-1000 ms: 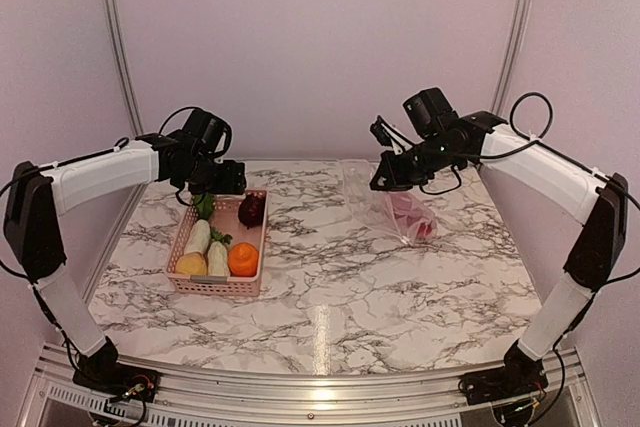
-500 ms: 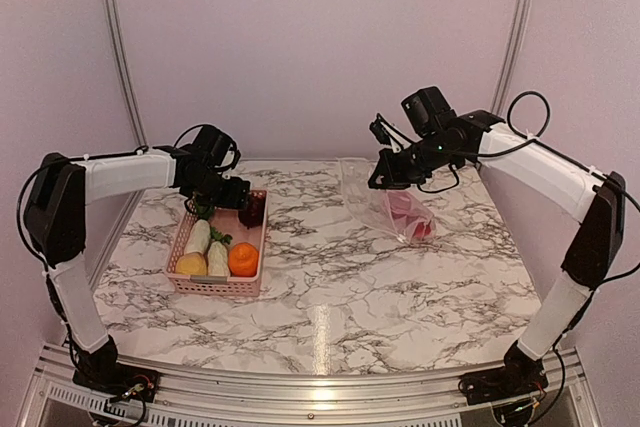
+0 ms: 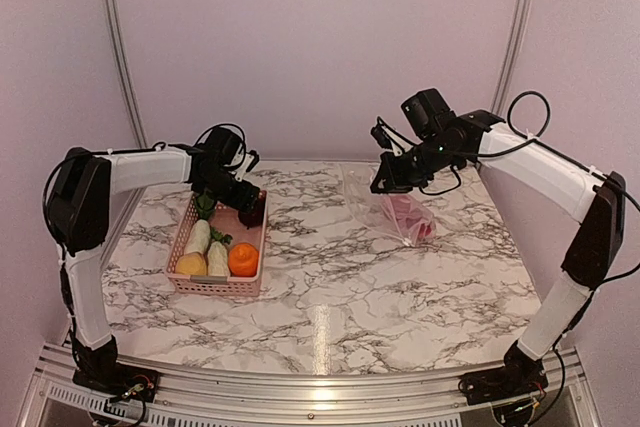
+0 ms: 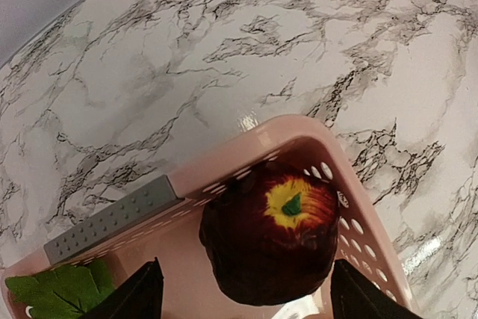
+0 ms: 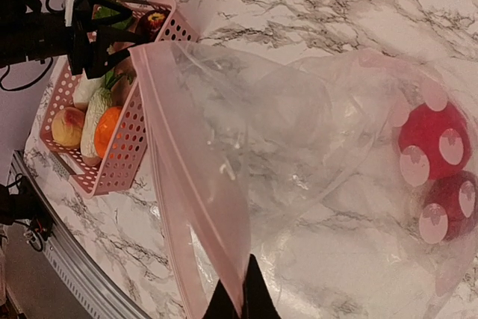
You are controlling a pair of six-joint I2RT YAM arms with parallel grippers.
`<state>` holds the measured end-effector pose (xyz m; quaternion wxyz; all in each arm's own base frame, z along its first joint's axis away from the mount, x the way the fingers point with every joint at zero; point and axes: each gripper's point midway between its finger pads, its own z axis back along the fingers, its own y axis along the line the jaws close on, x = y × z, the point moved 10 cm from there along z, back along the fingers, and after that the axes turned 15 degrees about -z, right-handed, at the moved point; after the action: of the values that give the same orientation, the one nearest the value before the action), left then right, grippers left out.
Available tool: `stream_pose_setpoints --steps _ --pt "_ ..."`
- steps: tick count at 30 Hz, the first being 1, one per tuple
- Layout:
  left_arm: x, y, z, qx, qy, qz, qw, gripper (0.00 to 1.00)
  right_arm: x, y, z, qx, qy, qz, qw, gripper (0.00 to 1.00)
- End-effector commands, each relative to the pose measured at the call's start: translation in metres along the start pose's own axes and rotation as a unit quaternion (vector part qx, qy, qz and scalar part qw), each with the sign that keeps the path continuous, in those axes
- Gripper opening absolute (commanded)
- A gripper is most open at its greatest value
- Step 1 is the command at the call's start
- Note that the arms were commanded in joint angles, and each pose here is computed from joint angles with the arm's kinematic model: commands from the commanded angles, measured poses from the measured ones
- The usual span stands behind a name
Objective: Place the food in the zip-top bag and seal the zipper
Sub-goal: Pick up the fake fruit from the bin, then place the fake fruit in the zipper food storage bag.
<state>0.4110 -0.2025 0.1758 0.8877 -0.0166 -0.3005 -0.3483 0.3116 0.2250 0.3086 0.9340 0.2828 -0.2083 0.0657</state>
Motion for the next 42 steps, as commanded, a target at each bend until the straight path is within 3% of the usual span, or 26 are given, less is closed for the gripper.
stream_pose_setpoints --steps 1,12,23,36,42 --pt "-0.003 0.002 -0.008 -0.03 0.016 -0.023 0.999 0.79 0.005 0.005 0.008 -0.003 -0.002 -0.004 1.0 0.0" --pt "-0.003 -0.009 -0.023 -0.106 -0.007 -0.019 0.994 0.76 0.006 0.005 0.003 -0.004 0.001 -0.015 1.0 0.0" --pt "-0.006 -0.005 -0.016 -0.08 0.006 -0.004 0.997 0.64 0.009 0.009 0.006 -0.003 0.003 -0.009 1.0 0.0" --pt "-0.014 -0.012 0.06 -0.063 -0.028 0.05 0.996 0.49 -0.001 0.001 -0.003 -0.001 0.012 -0.01 1.0 0.0" --pt "-0.004 -0.016 0.11 -0.053 -0.108 0.101 0.988 0.46 0.002 0.004 -0.003 0.008 0.009 -0.007 1.0 0.0"
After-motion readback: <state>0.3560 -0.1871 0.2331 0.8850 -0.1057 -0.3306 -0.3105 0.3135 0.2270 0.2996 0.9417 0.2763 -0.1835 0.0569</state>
